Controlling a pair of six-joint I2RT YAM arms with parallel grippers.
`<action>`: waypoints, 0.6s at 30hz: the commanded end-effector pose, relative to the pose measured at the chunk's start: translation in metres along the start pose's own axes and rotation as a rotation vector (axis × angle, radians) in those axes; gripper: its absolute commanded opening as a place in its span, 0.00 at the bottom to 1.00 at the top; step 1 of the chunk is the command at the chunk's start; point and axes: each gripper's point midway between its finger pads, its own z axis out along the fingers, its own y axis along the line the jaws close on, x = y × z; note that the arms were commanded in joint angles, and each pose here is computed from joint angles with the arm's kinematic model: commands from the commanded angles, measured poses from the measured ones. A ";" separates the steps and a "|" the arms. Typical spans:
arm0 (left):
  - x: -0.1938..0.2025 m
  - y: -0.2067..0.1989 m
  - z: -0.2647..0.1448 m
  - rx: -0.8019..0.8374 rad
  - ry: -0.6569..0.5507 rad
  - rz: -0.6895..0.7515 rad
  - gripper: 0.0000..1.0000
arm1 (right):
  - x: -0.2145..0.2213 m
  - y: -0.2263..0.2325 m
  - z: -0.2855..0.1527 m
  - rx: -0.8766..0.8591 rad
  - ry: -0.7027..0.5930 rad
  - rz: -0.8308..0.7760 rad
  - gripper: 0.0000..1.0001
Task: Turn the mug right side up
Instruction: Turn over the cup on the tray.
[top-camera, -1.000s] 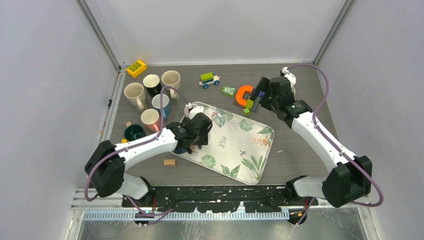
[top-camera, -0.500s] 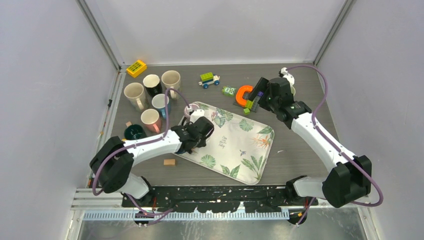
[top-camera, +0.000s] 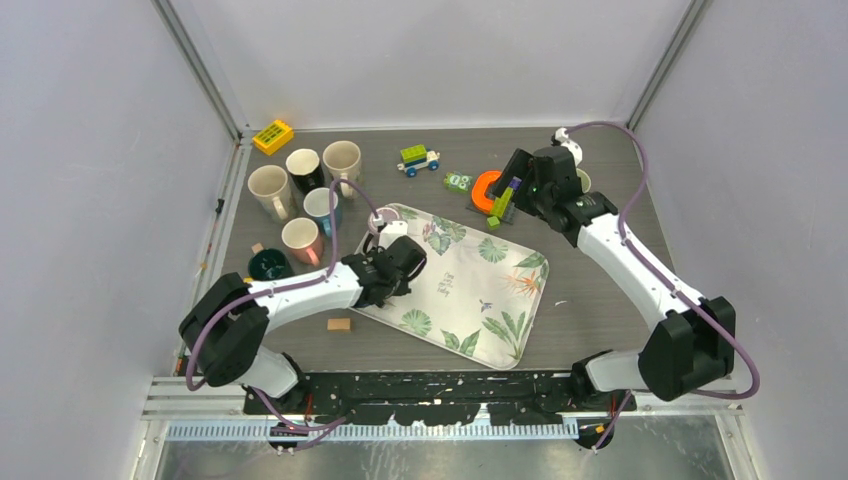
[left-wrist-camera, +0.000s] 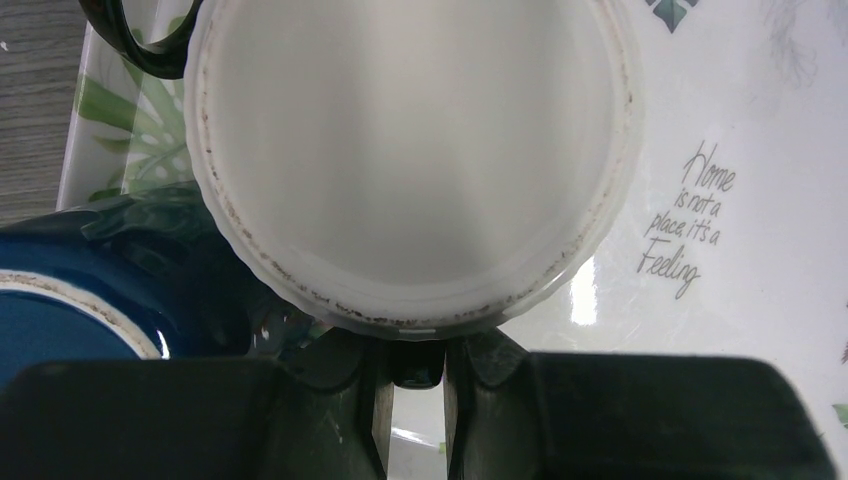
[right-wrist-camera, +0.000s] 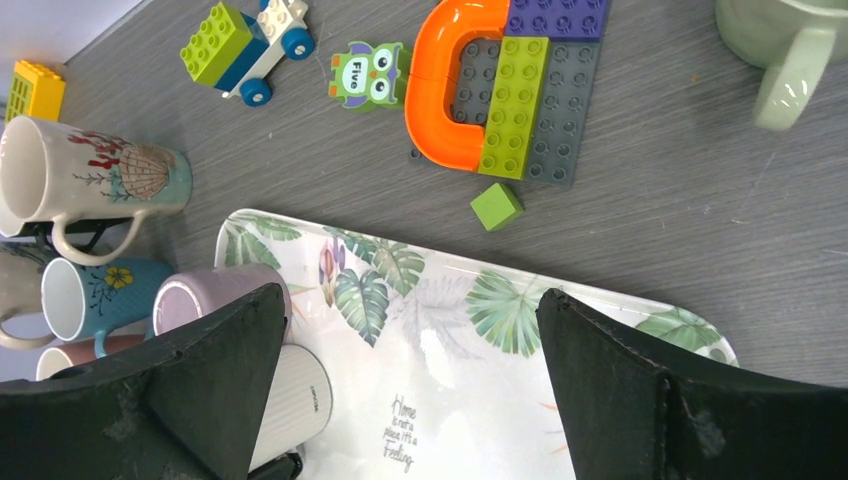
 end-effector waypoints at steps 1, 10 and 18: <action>-0.017 -0.007 -0.004 0.033 -0.067 -0.025 0.01 | -0.018 0.017 -0.004 -0.026 -0.017 -0.028 1.00; -0.017 -0.014 -0.004 0.054 -0.042 -0.012 0.00 | -0.011 0.013 0.002 -0.020 0.001 -0.030 1.00; -0.022 -0.024 -0.004 0.086 -0.041 -0.015 0.00 | -0.008 0.015 0.005 -0.029 0.007 -0.008 1.00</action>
